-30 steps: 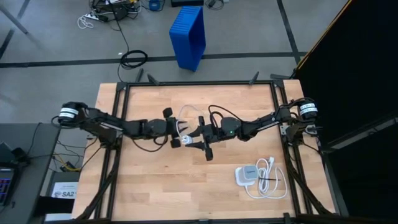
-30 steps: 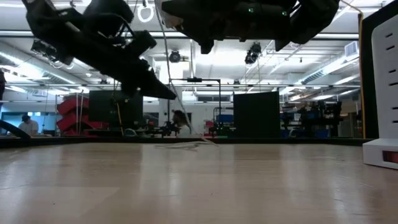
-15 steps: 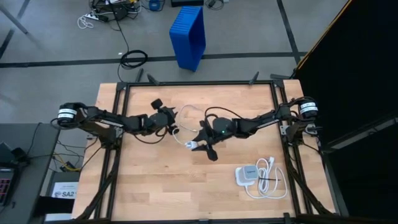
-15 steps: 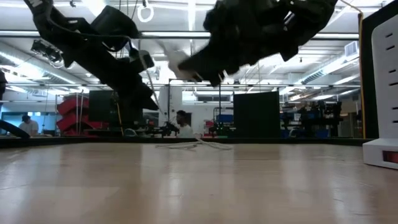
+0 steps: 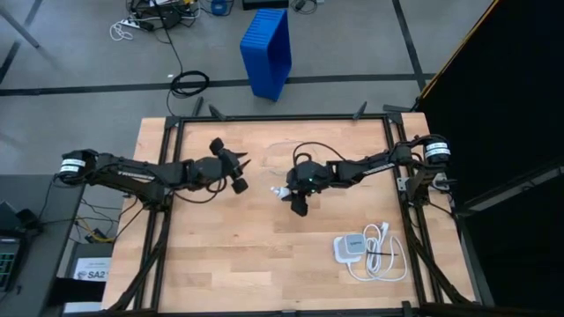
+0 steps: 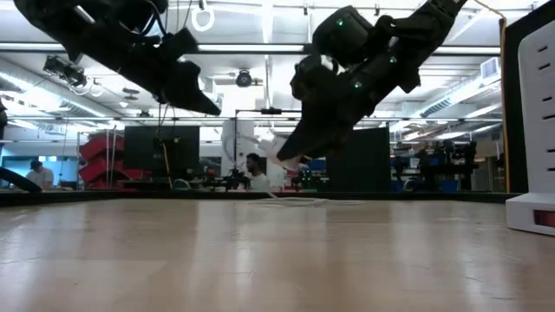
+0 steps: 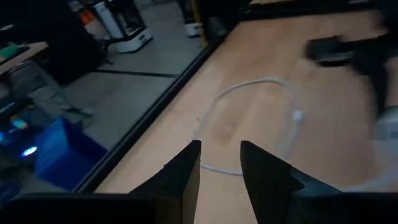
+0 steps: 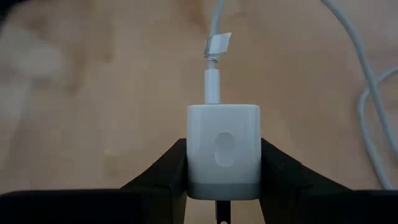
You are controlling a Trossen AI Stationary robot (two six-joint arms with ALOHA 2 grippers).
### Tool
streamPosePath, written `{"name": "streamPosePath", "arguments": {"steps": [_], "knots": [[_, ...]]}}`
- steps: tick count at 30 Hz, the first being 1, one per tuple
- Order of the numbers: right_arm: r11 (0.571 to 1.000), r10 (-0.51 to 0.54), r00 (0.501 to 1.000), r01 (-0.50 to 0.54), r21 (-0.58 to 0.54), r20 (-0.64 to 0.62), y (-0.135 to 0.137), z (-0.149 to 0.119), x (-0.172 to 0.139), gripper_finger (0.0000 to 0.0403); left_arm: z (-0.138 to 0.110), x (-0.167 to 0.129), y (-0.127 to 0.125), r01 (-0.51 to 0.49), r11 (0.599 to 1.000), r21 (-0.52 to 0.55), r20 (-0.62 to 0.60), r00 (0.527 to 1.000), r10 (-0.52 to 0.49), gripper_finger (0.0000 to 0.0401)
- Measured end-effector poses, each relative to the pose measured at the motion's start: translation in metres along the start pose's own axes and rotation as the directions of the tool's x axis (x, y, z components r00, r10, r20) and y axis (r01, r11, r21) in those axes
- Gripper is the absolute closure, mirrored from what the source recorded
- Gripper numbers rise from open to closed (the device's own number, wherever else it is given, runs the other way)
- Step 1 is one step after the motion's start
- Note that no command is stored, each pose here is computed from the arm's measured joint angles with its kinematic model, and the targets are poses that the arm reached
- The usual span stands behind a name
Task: Insert USB
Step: Insert the charger cable into the charger adapter
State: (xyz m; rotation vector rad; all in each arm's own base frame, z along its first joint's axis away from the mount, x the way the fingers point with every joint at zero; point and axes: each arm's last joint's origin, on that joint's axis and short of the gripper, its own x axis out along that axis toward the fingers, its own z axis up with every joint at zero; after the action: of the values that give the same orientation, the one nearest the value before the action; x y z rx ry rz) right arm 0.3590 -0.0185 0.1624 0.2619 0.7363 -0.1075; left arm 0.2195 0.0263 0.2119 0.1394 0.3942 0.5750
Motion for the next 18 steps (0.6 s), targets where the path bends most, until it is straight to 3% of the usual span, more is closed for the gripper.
{"name": "streamPosePath", "arguments": {"steps": [3,9,13,18], "knots": [[0.998,-0.066,0.996,0.064,-0.029,-0.058,-0.003,0.007,0.012,0.0289,0.001,0.000,0.000,0.003,1.000,-0.012,0.015,1.000,-0.003,0.0300],[0.984,-0.103,0.979,0.075,-0.161,-0.174,-0.002,0.024,0.049,0.0285,0.000,0.000,0.000,0.004,1.000,-0.021,0.000,1.000,-0.004,0.0300],[0.980,-0.131,0.955,0.084,-0.182,-0.266,-0.004,0.028,0.067,0.0272,-0.003,0.000,-0.001,0.014,1.000,-0.013,-0.026,1.000,-0.015,0.0300],[0.979,-0.125,0.952,0.073,-0.190,-0.278,-0.004,0.031,0.073,0.0258,-0.004,0.000,-0.001,0.024,1.000,-0.012,-0.034,0.999,-0.024,0.0300]]}}
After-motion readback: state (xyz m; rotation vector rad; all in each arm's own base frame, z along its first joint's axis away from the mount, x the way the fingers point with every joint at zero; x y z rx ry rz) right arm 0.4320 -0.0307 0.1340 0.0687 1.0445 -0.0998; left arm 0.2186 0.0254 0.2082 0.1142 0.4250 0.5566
